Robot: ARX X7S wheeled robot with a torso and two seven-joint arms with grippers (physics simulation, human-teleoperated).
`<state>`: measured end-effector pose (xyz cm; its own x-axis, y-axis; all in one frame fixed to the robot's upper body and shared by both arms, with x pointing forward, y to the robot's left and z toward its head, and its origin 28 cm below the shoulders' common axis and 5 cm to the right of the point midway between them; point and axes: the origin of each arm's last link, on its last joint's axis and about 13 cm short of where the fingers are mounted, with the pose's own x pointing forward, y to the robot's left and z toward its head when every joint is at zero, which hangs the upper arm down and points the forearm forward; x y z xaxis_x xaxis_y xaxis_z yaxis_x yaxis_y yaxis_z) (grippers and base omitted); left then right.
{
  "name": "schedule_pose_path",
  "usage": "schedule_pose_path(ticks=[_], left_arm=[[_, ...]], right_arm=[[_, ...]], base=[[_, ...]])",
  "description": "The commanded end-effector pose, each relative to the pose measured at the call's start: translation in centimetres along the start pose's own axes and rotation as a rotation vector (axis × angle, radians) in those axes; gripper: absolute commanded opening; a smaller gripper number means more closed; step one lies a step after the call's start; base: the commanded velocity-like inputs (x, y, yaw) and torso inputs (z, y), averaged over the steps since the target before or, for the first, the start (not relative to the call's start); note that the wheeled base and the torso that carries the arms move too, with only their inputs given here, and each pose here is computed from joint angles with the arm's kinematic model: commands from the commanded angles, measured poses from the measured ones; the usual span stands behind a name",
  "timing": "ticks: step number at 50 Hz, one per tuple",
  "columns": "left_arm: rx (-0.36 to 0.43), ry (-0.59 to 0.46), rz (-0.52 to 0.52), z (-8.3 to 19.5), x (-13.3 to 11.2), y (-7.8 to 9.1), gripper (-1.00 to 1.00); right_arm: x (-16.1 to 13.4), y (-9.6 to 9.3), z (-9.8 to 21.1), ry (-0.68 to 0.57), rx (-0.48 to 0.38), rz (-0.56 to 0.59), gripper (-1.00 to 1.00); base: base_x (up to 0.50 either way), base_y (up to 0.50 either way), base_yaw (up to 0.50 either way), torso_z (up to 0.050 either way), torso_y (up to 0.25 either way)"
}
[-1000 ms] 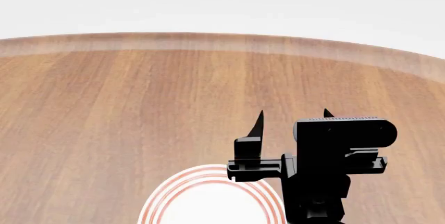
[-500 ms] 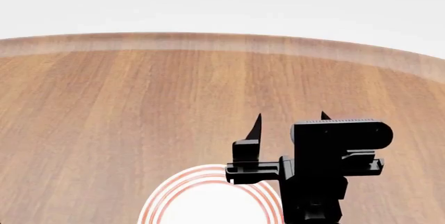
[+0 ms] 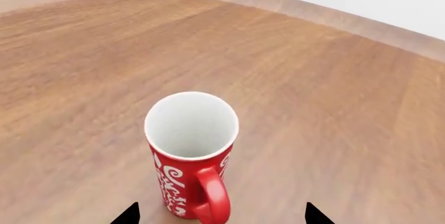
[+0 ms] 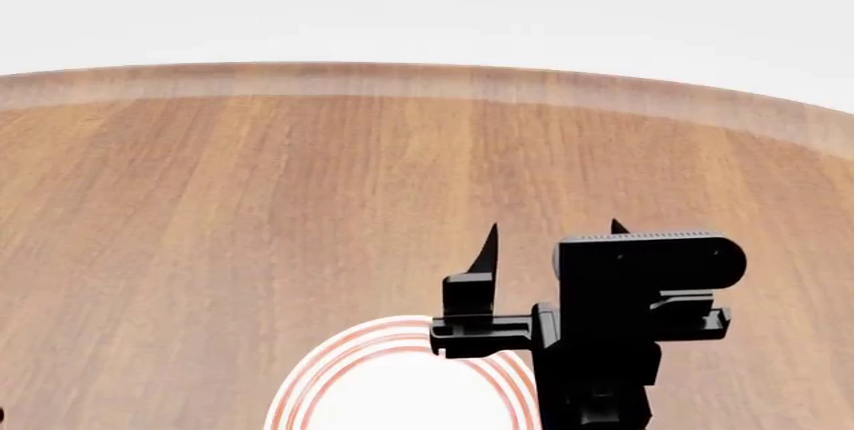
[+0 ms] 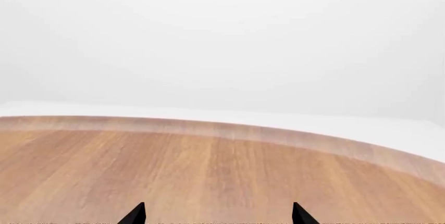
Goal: Pick up the red mug and put it on the plate
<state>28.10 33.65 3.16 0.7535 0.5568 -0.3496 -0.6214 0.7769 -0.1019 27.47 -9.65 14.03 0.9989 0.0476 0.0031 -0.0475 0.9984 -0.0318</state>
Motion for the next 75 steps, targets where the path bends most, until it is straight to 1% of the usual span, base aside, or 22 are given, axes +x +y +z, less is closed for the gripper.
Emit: schedule_pose_path(ticks=[1,20,42,51,58,65,66,75], left_arm=[[0.002,0.031,0.018,0.3,1.4,-0.1,1.00],[0.018,0.088,0.040,0.5,2.6,-0.5,1.00],[0.012,0.157,0.050,0.1,4.5,-0.6,1.00],[0.006,0.191,0.053,-0.4,4.6,-0.5,1.00],[-0.017,0.234,0.052,-0.5,4.4,-0.5,1.00],[-0.003,0.231,0.053,-0.5,4.5,-0.5,1.00],[0.000,0.222,0.056,-0.4,4.5,-0.5,-1.00],[0.006,0.224,0.044,-0.4,4.5,-0.6,-1.00]], right_arm=[[0.0,0.0,-0.2,0.007,0.002,0.002,1.00],[0.1,0.1,-0.3,0.010,0.002,0.003,1.00],[0.1,0.1,-0.4,0.015,0.007,0.009,1.00],[0.1,0.0,-0.5,0.019,0.011,0.008,1.00],[0.1,0.0,-0.6,0.021,0.013,0.008,1.00],[0.1,0.0,-0.6,0.021,0.015,0.008,1.00],[0.1,0.0,-0.7,0.022,0.016,0.007,1.00],[0.1,-0.1,-0.7,0.023,0.017,0.007,1.00]], base=[[0.00,0.00,0.00,0.000,0.000],[0.00,0.00,0.00,0.000,0.000],[0.00,0.00,0.00,0.000,0.000],[0.00,0.00,0.00,0.000,0.000],[0.00,0.00,0.00,0.000,0.000],[0.00,0.00,0.00,0.000,0.000],[0.00,0.00,0.00,0.000,0.000],[0.00,0.00,0.00,0.000,0.000]])
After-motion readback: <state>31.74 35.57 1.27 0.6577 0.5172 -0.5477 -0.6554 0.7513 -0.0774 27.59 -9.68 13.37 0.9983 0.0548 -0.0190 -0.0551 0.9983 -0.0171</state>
